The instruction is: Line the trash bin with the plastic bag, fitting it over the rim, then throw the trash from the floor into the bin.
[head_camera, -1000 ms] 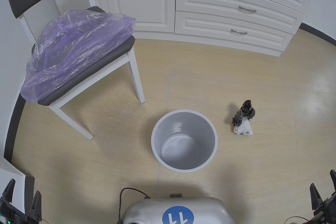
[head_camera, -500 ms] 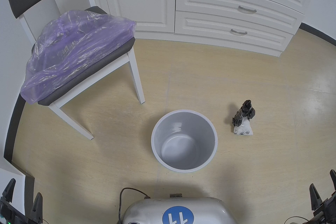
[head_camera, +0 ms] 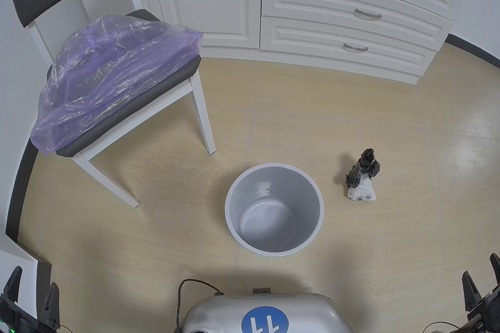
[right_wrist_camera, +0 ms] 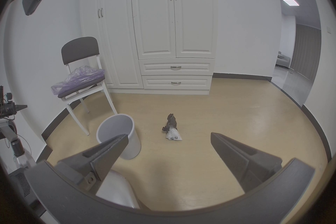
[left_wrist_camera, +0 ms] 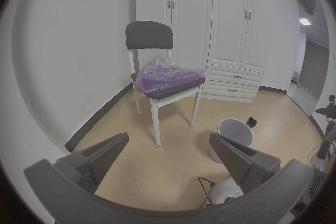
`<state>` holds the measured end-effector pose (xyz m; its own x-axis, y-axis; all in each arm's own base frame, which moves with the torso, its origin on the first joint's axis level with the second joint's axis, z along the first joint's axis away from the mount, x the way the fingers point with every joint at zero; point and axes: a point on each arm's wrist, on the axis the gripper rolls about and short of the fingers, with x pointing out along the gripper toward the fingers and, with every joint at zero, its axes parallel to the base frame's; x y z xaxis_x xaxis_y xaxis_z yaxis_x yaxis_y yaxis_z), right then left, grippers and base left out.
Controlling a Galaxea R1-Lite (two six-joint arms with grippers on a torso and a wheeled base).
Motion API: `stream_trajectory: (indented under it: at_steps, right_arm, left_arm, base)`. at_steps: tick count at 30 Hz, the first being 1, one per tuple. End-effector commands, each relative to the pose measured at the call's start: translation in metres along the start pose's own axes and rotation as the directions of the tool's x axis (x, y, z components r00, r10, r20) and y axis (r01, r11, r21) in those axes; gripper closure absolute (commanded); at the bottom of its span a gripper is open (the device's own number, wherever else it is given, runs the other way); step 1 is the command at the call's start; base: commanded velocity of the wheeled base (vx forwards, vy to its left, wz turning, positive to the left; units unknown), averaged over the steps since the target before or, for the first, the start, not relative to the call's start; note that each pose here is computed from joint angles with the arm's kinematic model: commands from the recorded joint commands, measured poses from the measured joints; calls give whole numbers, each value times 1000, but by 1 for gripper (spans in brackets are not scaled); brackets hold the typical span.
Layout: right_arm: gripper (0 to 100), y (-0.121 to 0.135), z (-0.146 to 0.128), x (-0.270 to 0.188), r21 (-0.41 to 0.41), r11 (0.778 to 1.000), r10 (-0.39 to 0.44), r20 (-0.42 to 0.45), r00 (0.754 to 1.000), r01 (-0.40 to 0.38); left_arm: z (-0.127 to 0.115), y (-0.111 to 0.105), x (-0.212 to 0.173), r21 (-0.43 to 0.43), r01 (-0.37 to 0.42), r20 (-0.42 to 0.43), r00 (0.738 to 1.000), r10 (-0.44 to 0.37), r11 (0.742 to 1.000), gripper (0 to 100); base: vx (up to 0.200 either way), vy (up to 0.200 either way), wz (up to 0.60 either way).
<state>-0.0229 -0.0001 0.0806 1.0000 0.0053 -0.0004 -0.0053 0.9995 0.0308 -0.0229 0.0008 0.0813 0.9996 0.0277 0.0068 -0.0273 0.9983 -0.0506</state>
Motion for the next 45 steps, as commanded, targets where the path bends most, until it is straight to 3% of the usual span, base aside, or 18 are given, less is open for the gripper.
stream_trajectory:
  at_steps: [1, 11, 14, 17, 27, 28, 29, 30, 32, 34, 37, 40, 44, 45]
  right_arm:
    - [0, 0, -5, 0, 6, 1000, -2, 0, 1000, 2]
    - [0, -1, -5, 0, -3, 1000, -31, 6, 999, 31]
    - [0, 0, -5, 0, -55, 998, -20, 6, 1000, 21]
    - [0, 1, -4, 0, -97, 995, 16, 6, 1000, -16]
    - [0, 1, -4, 0, -97, 995, 24, 10, 1000, -23]
    - [0, 1, 22, -5, 58, 998, 7, 206, 979, -20]
    - [0, 1, 31, -8, 177, 983, -10, 275, 961, -40]
    - [0, 0, 27, -6, 197, 980, -23, 253, 967, -28]
    - [0, 0, 14, -2, 180, 984, -45, 192, 980, 10]
    - [0, -2, 2, 0, 157, 985, -89, 75, 993, 76]
    - [0, -1, 12, -3, 140, 989, -67, 128, 990, 49]
    - [0, 1, 25, -7, 80, 997, 5, 180, 984, -20]
    - [0, 2, 36, -12, 17, 999, 26, 225, 974, -31]
    - [0, 2, 39, -13, 14, 999, 34, 227, 973, -38]
  left_arm:
    - [-5, 0, 0, -6, -3, -2, 1000, 3, 1000, 0]
    - [-5, 0, 0, -16, -14, 2, 1000, 14, 1000, 0]
    - [-5, 0, 0, 3, -6, 4, 1000, 6, 1000, 0]
    - [-5, -1, 0, 107, 49, 3, 999, -49, 993, 0]
    - [-4, -1, 0, 101, 58, 4, 998, -59, 993, 0]
    - [-5, 0, 0, -14, -9, 1, 1000, 9, 1000, 0]
    - [-5, 1, 0, -19, -17, 2, 1000, 17, 1000, 0]
    - [-5, 1, 0, -20, -15, 2, 1000, 15, 1000, 0]
    - [-5, 1, 0, -19, -17, 2, 1000, 17, 1000, 0]
    - [-5, 1, 0, -14, -15, 3, 1000, 15, 1000, 0]
    - [-4, 1, 0, -7, -18, 9, 1000, 18, 1000, 0]
    - [-4, 1, 0, 1, -27, 11, 1000, 27, 1000, 0]
    - [-3, 1, 0, 4, -22, 17, 1000, 22, 1000, 0]
    - [5, 0, -1, -1, -4, 73, 997, 4, 1000, 0]
  base:
    - [0, 0, 0]
    - [0, 0, 0]
    - [0, 0, 0]
    - [0, 0, 0]
    - [0, 0, 0]
    - [0, 0, 0]
    - [0, 0, 0]
    - [0, 0, 0]
    - [0, 0, 0]
    - [0, 0, 0]
    - [0, 0, 0]
    - [0, 0, 0]
    - [0, 0, 0]
    - [0, 0, 0]
